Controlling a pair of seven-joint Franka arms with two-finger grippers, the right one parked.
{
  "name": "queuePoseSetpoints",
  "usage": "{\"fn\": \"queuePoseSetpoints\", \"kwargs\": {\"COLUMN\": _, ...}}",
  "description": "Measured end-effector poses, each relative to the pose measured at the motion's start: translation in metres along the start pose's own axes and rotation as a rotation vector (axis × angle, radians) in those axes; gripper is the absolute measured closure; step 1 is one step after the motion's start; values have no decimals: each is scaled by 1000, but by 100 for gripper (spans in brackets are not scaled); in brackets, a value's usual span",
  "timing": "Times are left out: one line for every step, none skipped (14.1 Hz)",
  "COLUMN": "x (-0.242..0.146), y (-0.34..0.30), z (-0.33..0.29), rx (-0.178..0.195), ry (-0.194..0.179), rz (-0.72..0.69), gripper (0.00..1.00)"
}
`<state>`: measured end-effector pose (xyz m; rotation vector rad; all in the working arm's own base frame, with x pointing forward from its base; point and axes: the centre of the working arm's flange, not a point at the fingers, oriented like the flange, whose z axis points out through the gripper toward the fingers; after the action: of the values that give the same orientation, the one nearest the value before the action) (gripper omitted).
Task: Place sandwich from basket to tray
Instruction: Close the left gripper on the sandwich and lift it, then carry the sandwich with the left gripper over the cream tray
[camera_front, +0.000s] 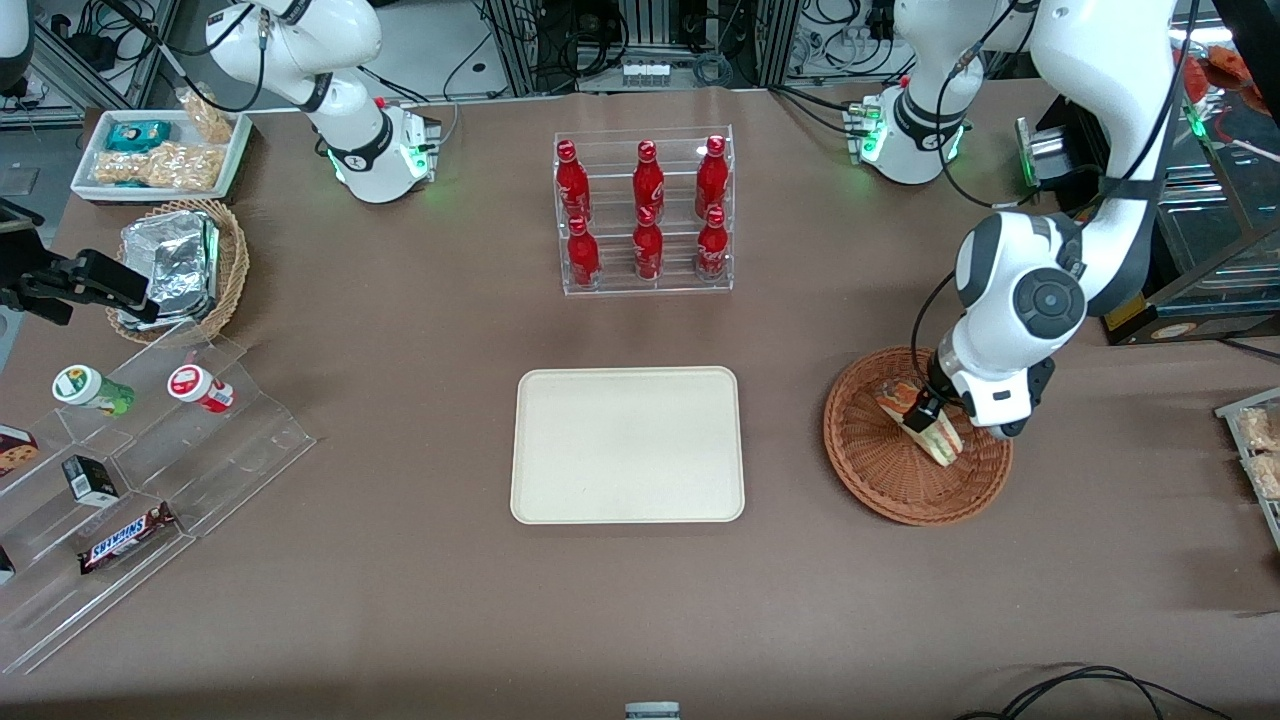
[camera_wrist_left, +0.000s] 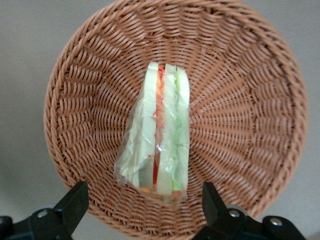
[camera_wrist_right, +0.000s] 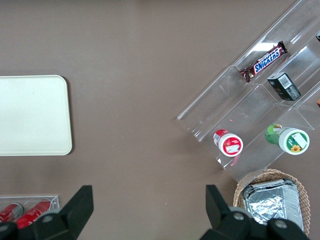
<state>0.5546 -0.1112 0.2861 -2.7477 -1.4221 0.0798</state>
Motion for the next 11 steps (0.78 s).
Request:
{"fn": "queuePoseSetpoints", "kwargs": {"x": 1, "y": 2, "z": 8, "rx": 7, "ry": -4, "rz": -3, "gripper": 0}}
{"fn": "queuePoseSetpoints", "kwargs": {"x": 2, "y": 4, "z": 16, "rx": 13, "ry": -7, "rz": -5, "gripper": 0}}
{"fn": "queuePoseSetpoints", "kwargs": {"x": 3, "y": 6, "z": 23, "rx": 19, "ry": -10, "rz": -6, "gripper": 4}}
{"fn": "queuePoseSetpoints", "kwargs": {"x": 4, "y": 8, "z": 29, "rx": 25, "ry": -12, "rz": -5, "gripper": 14}}
{"fn": "queuePoseSetpoints", "kwargs": {"x": 6, "y": 9, "z": 31, "rx": 29, "ry": -10, "rz": 5, "gripper": 27}}
{"fn": "queuePoseSetpoints", "kwargs": {"x": 7, "y": 9, "z": 29, "rx": 36, "ry": -11, "rz": 33, "gripper": 37}}
{"fn": "queuePoseSetpoints", "kwargs": {"x": 7, "y": 10, "z": 25, "rx": 57, "ry": -20, "rz": 74, "gripper": 49}}
{"fn": "queuePoseSetpoints", "kwargs": {"x": 8, "y": 11, "z": 16, "rx": 83, "ry": -34, "rz": 112, "gripper": 57}}
{"fn": "queuePoseSetpoints", "kwargs": {"x": 9, "y": 16, "z": 3, "rx": 100, "ry": -43, "rz": 137, "gripper": 67}}
{"fn": "queuePoseSetpoints", "kwargs": {"x": 8, "y": 24, "z": -14, "rx": 112, "ry": -48, "rz": 158, "gripper": 74}}
{"fn": "queuePoseSetpoints", "kwargs": {"x": 3, "y": 33, "z": -33, "rx": 121, "ry": -51, "rz": 183, "gripper": 81}}
